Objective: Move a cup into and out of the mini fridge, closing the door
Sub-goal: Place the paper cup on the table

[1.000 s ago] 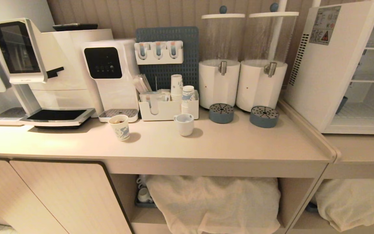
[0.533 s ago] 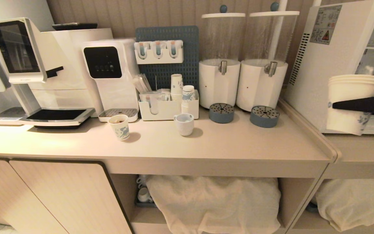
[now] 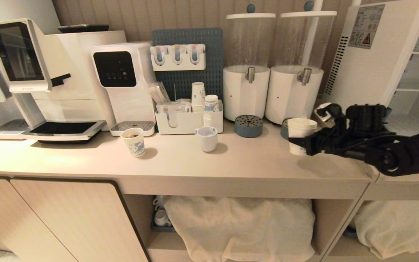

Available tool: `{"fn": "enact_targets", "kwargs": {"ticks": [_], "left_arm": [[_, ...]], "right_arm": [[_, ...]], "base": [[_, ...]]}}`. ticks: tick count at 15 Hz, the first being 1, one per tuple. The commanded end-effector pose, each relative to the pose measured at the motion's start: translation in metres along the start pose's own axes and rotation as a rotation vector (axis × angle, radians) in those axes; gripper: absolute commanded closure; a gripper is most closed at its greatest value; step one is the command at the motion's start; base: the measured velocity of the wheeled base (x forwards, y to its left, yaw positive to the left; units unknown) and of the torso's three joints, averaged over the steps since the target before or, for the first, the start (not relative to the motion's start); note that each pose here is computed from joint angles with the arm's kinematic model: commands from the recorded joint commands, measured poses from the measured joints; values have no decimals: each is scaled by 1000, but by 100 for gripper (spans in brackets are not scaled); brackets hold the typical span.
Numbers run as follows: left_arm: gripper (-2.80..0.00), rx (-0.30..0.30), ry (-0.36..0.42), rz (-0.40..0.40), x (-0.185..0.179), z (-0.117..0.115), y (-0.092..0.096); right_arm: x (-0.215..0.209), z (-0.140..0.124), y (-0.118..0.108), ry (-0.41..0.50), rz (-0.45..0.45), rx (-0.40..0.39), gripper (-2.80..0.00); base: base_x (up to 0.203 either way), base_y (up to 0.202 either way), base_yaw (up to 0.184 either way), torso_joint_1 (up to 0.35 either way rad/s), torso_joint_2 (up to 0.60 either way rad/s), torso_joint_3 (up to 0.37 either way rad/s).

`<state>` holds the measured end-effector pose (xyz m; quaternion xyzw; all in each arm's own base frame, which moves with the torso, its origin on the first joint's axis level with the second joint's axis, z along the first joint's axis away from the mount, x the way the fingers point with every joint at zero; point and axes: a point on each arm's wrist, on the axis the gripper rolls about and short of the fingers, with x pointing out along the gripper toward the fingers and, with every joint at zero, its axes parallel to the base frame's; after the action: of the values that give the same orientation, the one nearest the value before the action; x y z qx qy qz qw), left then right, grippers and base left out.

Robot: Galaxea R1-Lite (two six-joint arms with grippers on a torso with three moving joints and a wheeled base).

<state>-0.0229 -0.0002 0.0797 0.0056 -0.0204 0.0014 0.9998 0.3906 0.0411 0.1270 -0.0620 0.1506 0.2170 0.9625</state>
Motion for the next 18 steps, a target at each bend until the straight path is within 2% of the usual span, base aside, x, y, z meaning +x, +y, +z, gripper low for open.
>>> {"fn": "enact_targets", "kwargs": {"ticks": [1, 2, 3, 7, 12, 16, 17, 18], "left_arm": [[0, 0, 18, 0, 1, -5, 0], [0, 0, 18, 0, 1, -5, 0], [0, 0, 18, 0, 1, -5, 0], [0, 0, 18, 0, 1, -5, 0], [0, 0, 18, 0, 1, -5, 0], [0, 0, 18, 0, 1, -5, 0], [0, 0, 18, 0, 1, -5, 0], [0, -1, 18, 0, 1, -5, 0]], "right_arm": [[48, -33, 12, -4, -212, -24, 0], [52, -35, 13, -32, -252, -28, 0], [51, -41, 15, -14, -255, -27, 0], [40, -72, 22, 60, -242, -47, 0], [27, -100, 29, 103, -208, -44, 0], [22, -116, 22, 152, -230, -19, 0], [22, -116, 22, 152, -231, -19, -280], [23, -121, 14, 164, -249, -8, -280]], "base": [[0, 0, 0, 0, 0, 0], [0, 0, 0, 0, 0, 0], [0, 0, 0, 0, 0, 0], [0, 0, 0, 0, 0, 0], [0, 0, 0, 0, 0, 0], [0, 0, 0, 0, 0, 0], [0, 0, 0, 0, 0, 0], [0, 0, 0, 0, 0, 0]]}}
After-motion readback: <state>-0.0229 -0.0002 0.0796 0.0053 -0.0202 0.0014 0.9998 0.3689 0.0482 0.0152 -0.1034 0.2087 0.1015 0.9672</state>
